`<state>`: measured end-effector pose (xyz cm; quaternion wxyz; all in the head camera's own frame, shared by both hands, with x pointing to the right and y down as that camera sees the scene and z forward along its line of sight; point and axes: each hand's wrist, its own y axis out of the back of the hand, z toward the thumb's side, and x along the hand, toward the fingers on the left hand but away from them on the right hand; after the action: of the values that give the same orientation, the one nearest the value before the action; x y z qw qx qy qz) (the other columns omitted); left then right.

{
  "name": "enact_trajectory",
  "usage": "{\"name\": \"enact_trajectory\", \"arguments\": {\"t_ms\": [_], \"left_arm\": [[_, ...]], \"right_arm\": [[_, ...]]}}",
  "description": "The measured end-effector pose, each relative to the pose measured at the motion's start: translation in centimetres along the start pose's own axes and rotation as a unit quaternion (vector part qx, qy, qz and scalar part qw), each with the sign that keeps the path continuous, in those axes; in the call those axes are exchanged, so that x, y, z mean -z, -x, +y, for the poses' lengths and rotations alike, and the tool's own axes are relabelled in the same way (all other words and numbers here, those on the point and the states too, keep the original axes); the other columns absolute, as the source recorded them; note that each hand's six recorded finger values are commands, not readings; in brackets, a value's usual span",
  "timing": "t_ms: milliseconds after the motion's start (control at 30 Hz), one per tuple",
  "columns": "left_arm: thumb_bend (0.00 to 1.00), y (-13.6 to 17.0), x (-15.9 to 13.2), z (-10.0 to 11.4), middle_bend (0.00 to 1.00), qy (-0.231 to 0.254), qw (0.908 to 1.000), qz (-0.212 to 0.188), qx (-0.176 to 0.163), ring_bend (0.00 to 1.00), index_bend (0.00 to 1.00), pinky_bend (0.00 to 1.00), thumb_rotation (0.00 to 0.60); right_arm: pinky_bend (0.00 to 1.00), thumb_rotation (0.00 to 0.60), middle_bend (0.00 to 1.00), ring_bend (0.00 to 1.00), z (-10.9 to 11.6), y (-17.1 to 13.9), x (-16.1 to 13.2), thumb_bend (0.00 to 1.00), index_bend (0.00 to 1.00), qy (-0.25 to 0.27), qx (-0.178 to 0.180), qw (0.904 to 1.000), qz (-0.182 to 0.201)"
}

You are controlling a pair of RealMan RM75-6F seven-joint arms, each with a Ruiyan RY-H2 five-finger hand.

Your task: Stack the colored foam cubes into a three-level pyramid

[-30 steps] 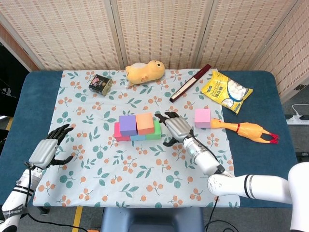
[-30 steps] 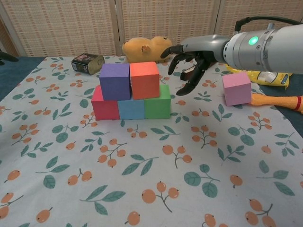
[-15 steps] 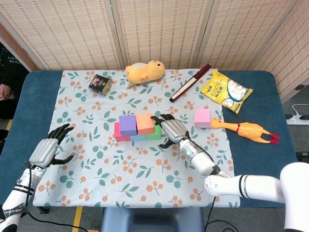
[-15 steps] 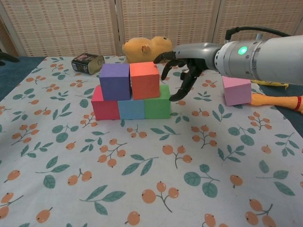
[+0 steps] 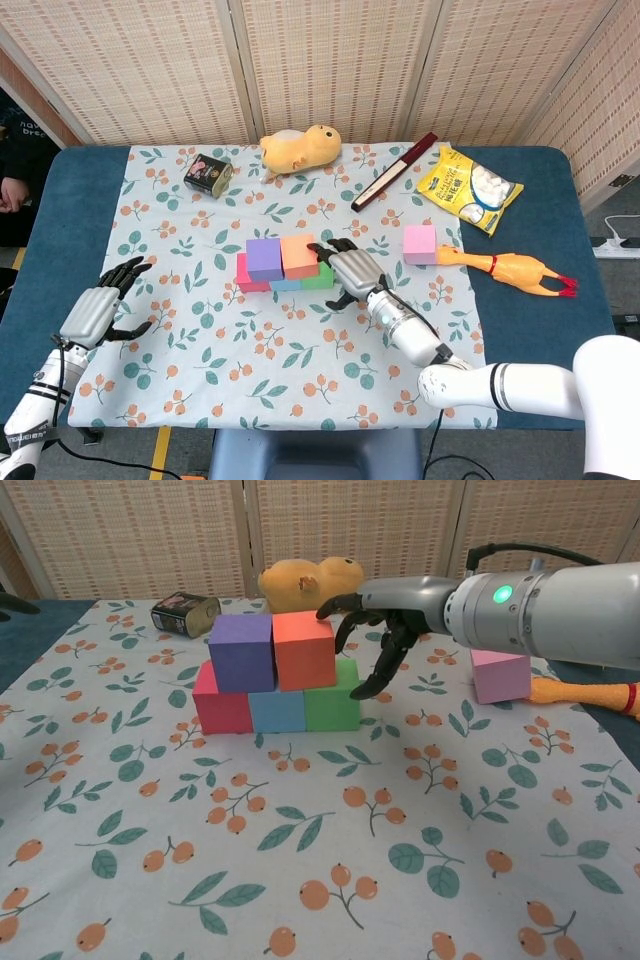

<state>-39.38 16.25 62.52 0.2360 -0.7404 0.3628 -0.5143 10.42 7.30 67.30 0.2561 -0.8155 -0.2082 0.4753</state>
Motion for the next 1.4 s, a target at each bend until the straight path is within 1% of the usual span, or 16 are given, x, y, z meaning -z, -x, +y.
{"name": "enact_trajectory", "arguments": {"t_ms": [700,867,1000,1100,1267,1400], "left_arm": [[0.26,0.0,0.3,-0.1,0.00,0.004,1.0000,0.000,-0.001,0.00,0.09,0.11,0.600],[0.26,0.1,0.4,-0.1,0.00,0.004,1.0000,0.001,0.000,0.00,0.09,0.11,0.600],[0.26,0.3,0.5,0.1,0.00,0.004,1.0000,0.002,-0.004,0.00,0.09,0.11,0.600],[0.26,0.4,0.5,0.2,0.00,0.005,1.0000,0.003,-0.006,0.00,0.09,0.11,0.600],[0.26,0.5,0.4,0.3,0.00,0.001,1.0000,0.003,-0.007,0.00,0.09,0.11,0.600],[0.26,0.8,0.1,0.3,0.00,0.001,1.0000,0.005,-0.008,0.00,0.09,0.11,0.600]], "right_arm": [[0.00,0.600,0.20,0.00,-0.2,0.1,-0.4,0.11,0.00,-0.002,-0.001,1.0000,0.000],[0.00,0.600,0.20,0.00,0.5,-0.5,0.0,0.11,0.00,-0.007,0.006,0.9999,-0.005],[0.00,0.600,0.20,0.00,1.7,-1.5,0.7,0.11,0.00,-0.020,0.016,0.9996,-0.014],[0.00,0.600,0.20,0.00,3.0,-2.5,1.8,0.11,0.00,-0.037,0.031,0.9984,-0.030],[0.00,0.600,0.20,0.00,5.0,-3.1,4.7,0.11,0.00,-0.067,0.064,0.9924,-0.081],[0.00,0.600,0.20,0.00,5.8,-2.7,7.4,0.06,0.00,-0.077,0.078,0.9864,-0.122]]}}
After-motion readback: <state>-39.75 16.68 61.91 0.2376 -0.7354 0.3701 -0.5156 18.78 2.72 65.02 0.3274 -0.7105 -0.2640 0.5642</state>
